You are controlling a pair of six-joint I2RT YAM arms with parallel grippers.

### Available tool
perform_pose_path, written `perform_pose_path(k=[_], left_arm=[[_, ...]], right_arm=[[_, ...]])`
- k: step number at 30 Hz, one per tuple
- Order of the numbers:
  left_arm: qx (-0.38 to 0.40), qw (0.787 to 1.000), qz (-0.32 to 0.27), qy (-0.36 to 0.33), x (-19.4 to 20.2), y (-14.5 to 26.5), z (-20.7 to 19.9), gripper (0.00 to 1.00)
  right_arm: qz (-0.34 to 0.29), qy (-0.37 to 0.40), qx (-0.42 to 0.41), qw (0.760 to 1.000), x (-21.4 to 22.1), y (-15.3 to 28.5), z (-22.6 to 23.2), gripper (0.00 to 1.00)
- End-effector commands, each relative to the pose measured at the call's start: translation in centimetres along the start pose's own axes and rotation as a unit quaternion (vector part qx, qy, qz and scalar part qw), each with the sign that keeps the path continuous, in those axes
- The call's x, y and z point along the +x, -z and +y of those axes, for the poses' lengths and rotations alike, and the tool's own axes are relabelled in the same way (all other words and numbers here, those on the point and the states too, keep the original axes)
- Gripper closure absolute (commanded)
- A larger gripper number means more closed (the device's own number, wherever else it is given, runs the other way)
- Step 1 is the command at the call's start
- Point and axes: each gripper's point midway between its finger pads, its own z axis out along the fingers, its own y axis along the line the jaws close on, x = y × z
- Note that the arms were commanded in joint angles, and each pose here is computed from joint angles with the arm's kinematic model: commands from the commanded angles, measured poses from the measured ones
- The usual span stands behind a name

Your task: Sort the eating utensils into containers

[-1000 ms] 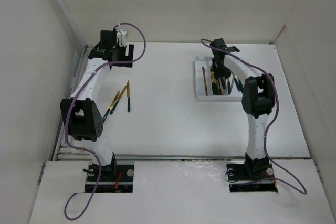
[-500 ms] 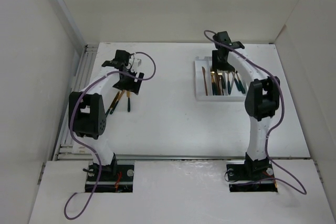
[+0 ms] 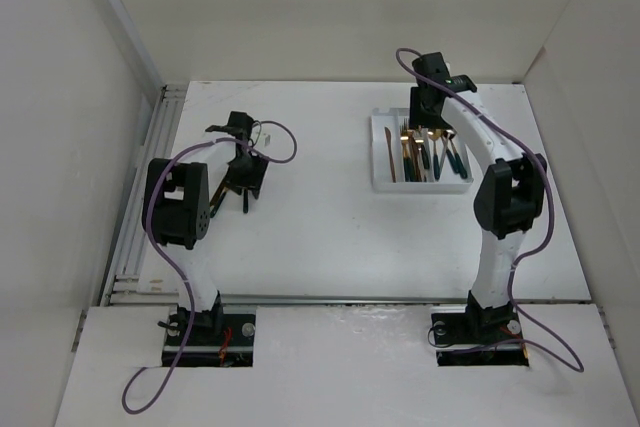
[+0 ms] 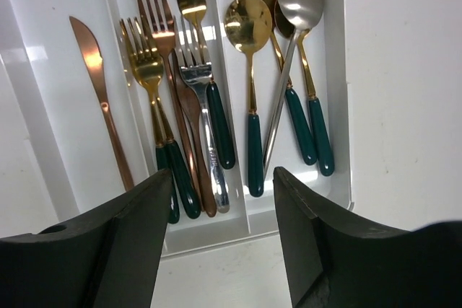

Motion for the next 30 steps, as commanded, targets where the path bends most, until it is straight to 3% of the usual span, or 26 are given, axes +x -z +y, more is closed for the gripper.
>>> perform_pose_path(k=[1,5,6,7,16,23,25,28,30], left_arm=[[0.016,1.000,0.022,0.004,1.2,-1.1,-0.7,0.54],[0.048,0.998,0.040,0.007,2.1,-1.8,-1.8,0.73],[0.054,0.998,0.039,0.007,1.9,-1.9,-2.0,0.81],[0.058,0.997,0.040,0.007,1.7,-2.2,-2.1,0.99],[0.108,0.994,0.007,0.014,-3.6,-1.1,-3.7,1.00],[0.195,0.972,-0.129,0.014,-14.5,5.0,-7.4,1.00],[0.239,0.952,-0.192,0.012,-18.7,8.0,-10.0,1.00],[0.305,0.921,-0.242,-0.011,-21.5,11.1,-15.0,1.00],[0.352,0.888,-0.297,-0.015,-23.9,14.0,-18.0,1.00]], right_arm=[[-0.035,-0.018,0.004,0.999,-1.5,2.1,-0.7,0.36],[-0.038,-0.019,0.018,0.999,-1.4,2.1,-1.3,0.36],[-0.038,-0.019,0.018,0.999,-1.4,2.1,-1.3,0.36],[-0.040,-0.019,0.023,0.999,-1.5,2.1,-1.5,0.36],[-0.041,-0.019,0.027,0.999,-1.5,2.1,-1.6,0.36],[-0.053,-0.054,0.025,0.997,-2.2,3.1,-2.1,0.36],[-0.054,-0.076,0.027,0.995,-2.1,3.3,-2.5,0.38],[-0.046,-0.120,0.008,0.992,-1.3,3.9,-2.5,0.38],[-0.060,-0.162,-0.005,0.985,-1.8,4.7,-2.8,0.38]])
